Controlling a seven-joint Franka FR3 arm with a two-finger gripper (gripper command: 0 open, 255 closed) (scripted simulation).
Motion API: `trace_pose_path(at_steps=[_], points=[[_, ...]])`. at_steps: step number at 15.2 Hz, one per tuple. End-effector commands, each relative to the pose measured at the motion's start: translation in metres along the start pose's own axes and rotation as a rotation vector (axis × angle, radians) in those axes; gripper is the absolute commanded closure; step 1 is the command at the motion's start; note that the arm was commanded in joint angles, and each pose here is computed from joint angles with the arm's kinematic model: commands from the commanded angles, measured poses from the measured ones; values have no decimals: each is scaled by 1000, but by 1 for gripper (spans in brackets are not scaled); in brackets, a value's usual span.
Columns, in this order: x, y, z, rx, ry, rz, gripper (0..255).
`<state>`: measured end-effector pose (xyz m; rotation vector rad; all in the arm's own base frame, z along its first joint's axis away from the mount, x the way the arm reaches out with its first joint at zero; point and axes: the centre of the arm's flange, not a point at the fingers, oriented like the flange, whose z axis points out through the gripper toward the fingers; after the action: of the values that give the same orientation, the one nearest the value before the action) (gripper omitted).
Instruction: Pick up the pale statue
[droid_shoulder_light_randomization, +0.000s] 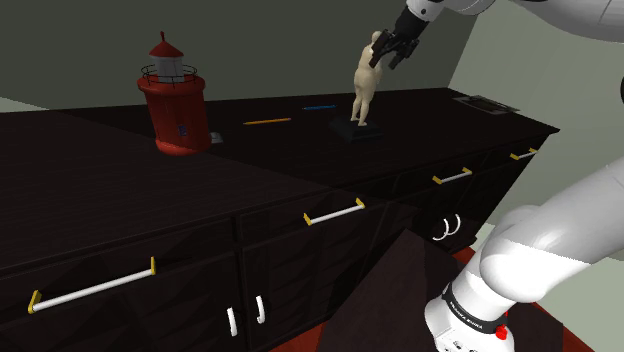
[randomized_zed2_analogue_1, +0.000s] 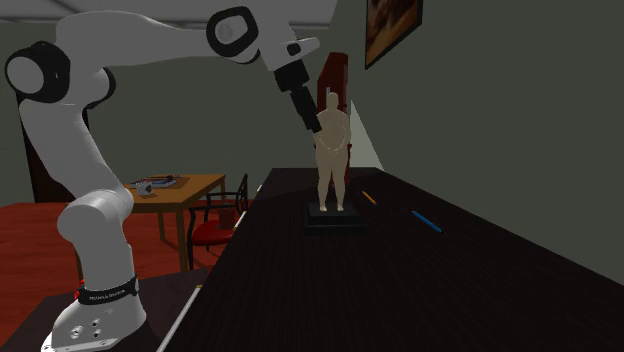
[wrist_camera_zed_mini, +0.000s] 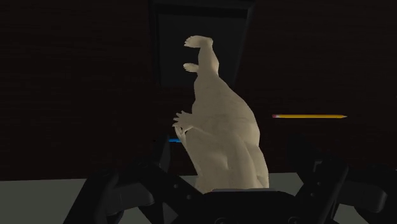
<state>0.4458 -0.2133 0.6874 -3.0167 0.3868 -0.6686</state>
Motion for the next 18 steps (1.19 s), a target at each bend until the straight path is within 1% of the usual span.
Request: trace_pose_path(at_steps=[1,2,11,18], points=[[-1,0,3,0,0,0,0],[-1,1,3,0,0,0,255],[-1,0,3,0,0,0,255],[14,-3,-30,0,0,0,255]])
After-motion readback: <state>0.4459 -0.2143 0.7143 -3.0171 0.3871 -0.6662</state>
